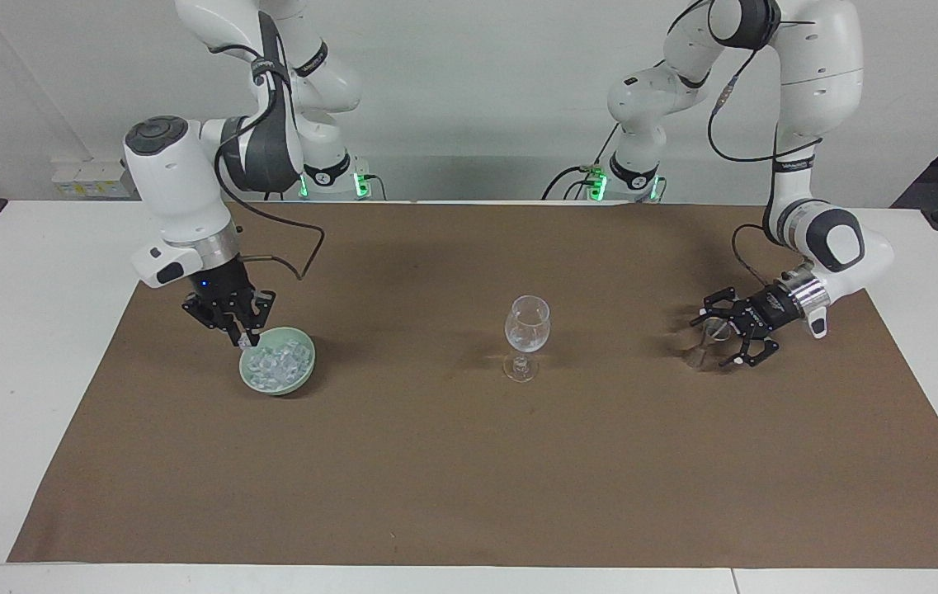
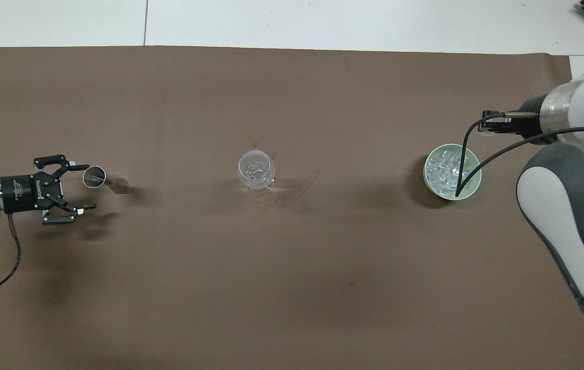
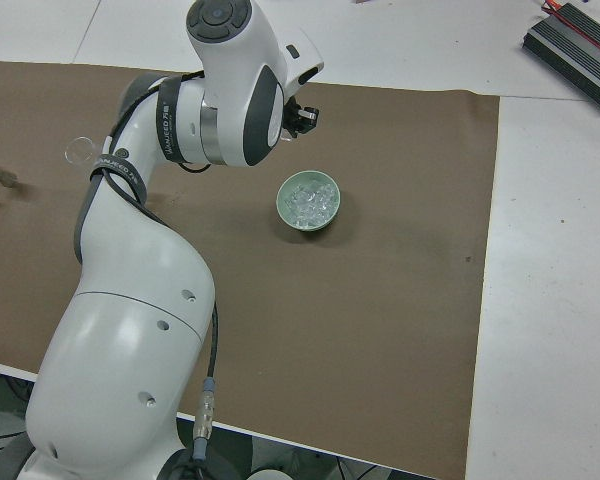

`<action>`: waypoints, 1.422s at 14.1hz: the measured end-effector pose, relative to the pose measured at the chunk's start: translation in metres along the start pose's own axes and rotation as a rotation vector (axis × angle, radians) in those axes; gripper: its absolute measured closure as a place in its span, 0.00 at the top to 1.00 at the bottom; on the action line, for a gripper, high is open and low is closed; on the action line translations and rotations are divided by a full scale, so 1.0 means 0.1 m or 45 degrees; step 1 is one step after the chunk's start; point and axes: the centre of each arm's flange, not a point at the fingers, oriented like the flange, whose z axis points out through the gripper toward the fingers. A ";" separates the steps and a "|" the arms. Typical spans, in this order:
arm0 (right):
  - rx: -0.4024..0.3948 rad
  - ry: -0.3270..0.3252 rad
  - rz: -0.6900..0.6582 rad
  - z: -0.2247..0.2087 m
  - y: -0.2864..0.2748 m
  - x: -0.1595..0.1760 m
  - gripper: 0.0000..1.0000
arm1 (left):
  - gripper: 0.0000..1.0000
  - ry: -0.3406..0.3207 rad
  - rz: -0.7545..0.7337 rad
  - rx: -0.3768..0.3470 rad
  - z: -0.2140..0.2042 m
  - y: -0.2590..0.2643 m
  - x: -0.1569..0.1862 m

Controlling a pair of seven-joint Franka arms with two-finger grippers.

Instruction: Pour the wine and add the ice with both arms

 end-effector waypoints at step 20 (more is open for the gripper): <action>0.277 0.144 0.289 -0.23 -2.91 -0.63 0.26 | 1.00 0.659 1.441 0.350 -1.19 0.42 -1.31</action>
